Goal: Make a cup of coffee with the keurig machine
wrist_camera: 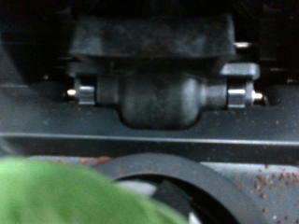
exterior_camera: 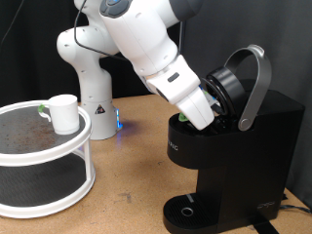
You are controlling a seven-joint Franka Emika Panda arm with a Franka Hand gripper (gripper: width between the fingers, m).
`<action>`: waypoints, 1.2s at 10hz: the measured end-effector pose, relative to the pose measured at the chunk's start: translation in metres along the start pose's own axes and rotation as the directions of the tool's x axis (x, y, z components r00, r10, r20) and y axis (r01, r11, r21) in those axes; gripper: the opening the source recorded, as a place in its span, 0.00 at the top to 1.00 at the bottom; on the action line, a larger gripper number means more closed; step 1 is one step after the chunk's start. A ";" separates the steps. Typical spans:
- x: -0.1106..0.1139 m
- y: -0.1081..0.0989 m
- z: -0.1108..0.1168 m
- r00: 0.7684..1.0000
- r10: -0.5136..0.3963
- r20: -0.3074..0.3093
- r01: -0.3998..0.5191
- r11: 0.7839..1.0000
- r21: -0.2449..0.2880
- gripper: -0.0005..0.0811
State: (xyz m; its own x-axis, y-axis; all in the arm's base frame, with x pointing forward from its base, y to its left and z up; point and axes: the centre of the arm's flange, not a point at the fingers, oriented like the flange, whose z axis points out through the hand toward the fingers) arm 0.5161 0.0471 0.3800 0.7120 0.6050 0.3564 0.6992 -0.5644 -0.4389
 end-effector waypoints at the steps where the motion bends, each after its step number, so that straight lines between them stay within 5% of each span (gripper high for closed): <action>1: 0.001 0.000 0.002 1.000 -0.001 0.001 0.001 1.000 -0.004 0.44; 3: 0.002 0.000 0.004 1.000 -0.002 0.002 0.002 1.000 -0.006 0.44; 4: 0.002 0.000 0.005 1.000 -0.003 0.004 0.003 1.000 -0.003 0.29; 5: 0.002 -0.001 0.006 1.000 -0.004 0.004 0.004 1.000 -0.002 0.29; 6: 0.003 -0.002 0.007 1.000 -0.004 0.004 0.004 1.000 0.000 0.12; 8: 0.003 -0.002 0.007 1.000 -0.004 -0.002 0.004 1.000 0.000 0.02; 12: 0.008 -0.013 -0.014 0.992 -0.075 -0.098 0.082 0.995 0.061 0.01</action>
State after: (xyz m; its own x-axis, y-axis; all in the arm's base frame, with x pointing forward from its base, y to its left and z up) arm 0.5136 0.0511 0.3995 0.6602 0.5879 0.4674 0.7497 -0.4778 -0.4579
